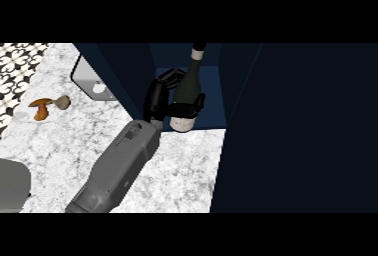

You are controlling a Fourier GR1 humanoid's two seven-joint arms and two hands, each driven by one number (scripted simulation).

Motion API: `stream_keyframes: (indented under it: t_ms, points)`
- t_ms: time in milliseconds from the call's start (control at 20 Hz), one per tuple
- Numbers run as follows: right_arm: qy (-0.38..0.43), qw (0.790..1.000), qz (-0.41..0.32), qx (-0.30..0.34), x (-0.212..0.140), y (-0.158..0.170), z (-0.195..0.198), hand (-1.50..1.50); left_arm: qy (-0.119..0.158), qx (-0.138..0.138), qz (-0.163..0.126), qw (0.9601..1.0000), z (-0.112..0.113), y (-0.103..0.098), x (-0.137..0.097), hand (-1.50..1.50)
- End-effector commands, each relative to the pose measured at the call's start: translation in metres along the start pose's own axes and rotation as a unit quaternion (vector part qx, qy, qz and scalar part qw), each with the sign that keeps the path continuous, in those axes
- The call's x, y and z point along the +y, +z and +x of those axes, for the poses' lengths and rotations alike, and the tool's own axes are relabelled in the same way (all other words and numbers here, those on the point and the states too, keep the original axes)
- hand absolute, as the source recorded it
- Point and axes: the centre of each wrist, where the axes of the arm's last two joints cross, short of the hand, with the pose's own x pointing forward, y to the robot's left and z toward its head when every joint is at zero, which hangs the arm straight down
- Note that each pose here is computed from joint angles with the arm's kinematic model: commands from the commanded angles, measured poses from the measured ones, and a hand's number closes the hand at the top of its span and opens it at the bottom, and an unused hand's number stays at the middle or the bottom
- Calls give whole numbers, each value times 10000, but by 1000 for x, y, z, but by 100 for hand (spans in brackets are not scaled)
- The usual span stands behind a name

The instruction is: Pick up the wine, place it into the cabinet and close the cabinet

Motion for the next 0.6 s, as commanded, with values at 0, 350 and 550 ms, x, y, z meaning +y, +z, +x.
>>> stream_keyframes:
  t_ms: [0, 350, 550]
  points:
    - [-519, 9985, 80, -163, -8, 15, 36, -150, -337, 125, 98, 9993, 10, -20, -7, 150]
    - [-721, 9969, 288, -117, -1, 21, 34, -150, -675, 481, 390, 9958, 5, -30, -3, 150]
    - [-705, 9972, 231, -133, 2, 22, 29, -150, -391, 544, 670, 9955, 1, -31, 4, 150]
